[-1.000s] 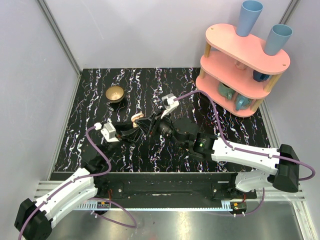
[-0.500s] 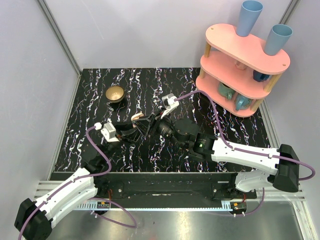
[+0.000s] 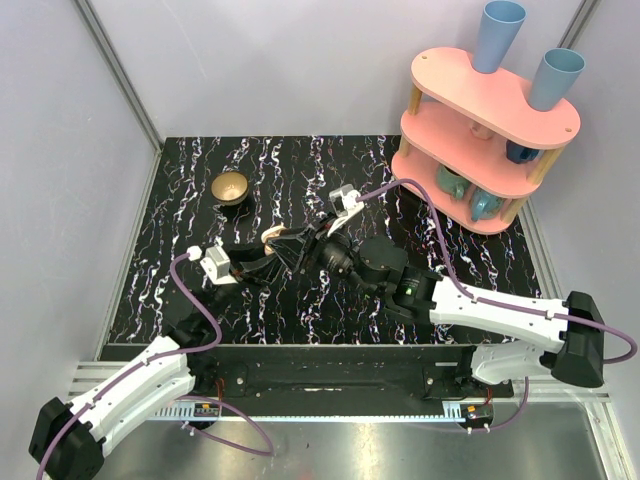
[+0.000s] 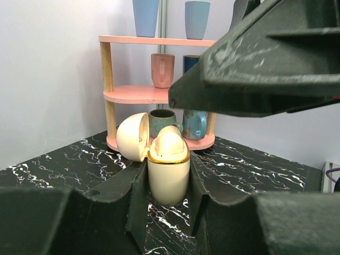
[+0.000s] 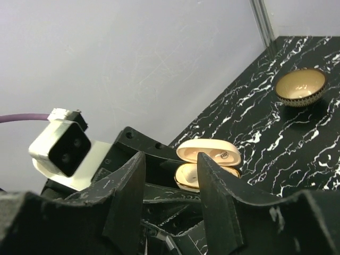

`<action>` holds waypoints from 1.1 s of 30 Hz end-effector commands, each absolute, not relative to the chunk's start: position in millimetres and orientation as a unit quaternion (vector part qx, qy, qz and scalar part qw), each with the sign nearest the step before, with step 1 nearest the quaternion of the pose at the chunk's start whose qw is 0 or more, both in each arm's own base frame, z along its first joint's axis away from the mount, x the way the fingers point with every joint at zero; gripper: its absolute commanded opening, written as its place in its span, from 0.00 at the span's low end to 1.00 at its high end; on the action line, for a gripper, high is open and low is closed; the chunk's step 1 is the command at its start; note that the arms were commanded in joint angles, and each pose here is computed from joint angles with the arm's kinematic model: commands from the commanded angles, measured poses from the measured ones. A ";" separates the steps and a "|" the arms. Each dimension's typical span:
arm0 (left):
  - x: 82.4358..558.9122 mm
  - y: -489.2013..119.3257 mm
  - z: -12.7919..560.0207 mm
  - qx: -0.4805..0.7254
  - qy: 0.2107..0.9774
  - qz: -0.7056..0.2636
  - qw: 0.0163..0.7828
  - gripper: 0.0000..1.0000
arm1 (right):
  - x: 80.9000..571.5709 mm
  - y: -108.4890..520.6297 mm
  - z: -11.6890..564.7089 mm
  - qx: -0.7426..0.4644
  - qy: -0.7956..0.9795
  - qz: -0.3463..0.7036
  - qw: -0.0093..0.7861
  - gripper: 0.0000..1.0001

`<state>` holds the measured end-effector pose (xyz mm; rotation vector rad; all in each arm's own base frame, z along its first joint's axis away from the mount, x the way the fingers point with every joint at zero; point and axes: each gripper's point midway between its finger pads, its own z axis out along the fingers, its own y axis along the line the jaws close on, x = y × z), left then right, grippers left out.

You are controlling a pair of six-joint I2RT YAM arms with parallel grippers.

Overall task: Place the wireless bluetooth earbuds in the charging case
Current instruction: Insert the left earbud into the left side groove of the charging case, then close the charging case with the earbuds.

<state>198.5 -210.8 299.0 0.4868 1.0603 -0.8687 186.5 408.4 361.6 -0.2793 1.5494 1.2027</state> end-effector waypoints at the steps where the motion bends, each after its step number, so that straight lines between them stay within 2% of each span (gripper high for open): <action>1: 194.3 -204.4 319.8 0.212 0.450 -0.396 0.772 0.00 | 175.1 399.4 402.8 -0.133 0.605 0.537 0.572 0.52; 5: 194.0 -203.7 321.5 0.212 0.449 -0.395 0.773 0.00 | 176.6 392.1 410.5 -0.140 0.601 0.524 0.588 0.55; 14: 194.0 -201.5 332.7 0.227 0.475 -0.375 0.763 0.00 | 226.0 331.6 439.4 -0.062 0.622 0.392 0.674 0.82; 17: 191.0 -199.3 335.7 0.221 0.468 -0.381 0.766 0.00 | 250.6 314.7 450.3 -0.056 0.651 0.372 0.660 0.92; 19: 190.0 -198.9 337.0 0.219 0.468 -0.384 0.765 0.00 | 267.3 303.4 445.3 -0.029 0.686 0.374 0.623 0.95; 20: 188.8 -199.0 338.0 0.219 0.467 -0.387 0.765 0.00 | 269.9 306.0 442.0 -0.037 0.696 0.392 0.601 0.98; 21: 186.0 -199.3 339.5 0.220 0.465 -0.393 0.762 0.00 | 293.9 292.2 408.8 -0.018 0.747 0.382 0.543 1.00; 24: 182.0 -201.8 346.5 0.225 0.470 -0.404 0.752 0.00 | 292.5 284.3 380.9 0.028 0.764 0.393 0.511 1.00; 26: 173.1 -208.4 347.5 0.250 0.471 -0.418 0.736 0.00 | 288.5 257.1 388.8 0.090 0.733 0.400 0.542 1.00; 27: 170.9 -209.9 346.8 0.257 0.472 -0.421 0.731 0.00 | 294.4 252.1 369.7 0.107 0.719 0.406 0.553 1.00; 29: 167.6 -210.8 345.5 0.262 0.467 -0.426 0.730 0.00 | 283.5 236.7 387.4 0.116 0.675 0.436 0.584 1.00; 33: 163.5 -210.1 348.6 0.268 0.457 -0.427 0.733 0.00 | 276.1 239.7 371.1 0.070 0.701 0.418 0.573 1.00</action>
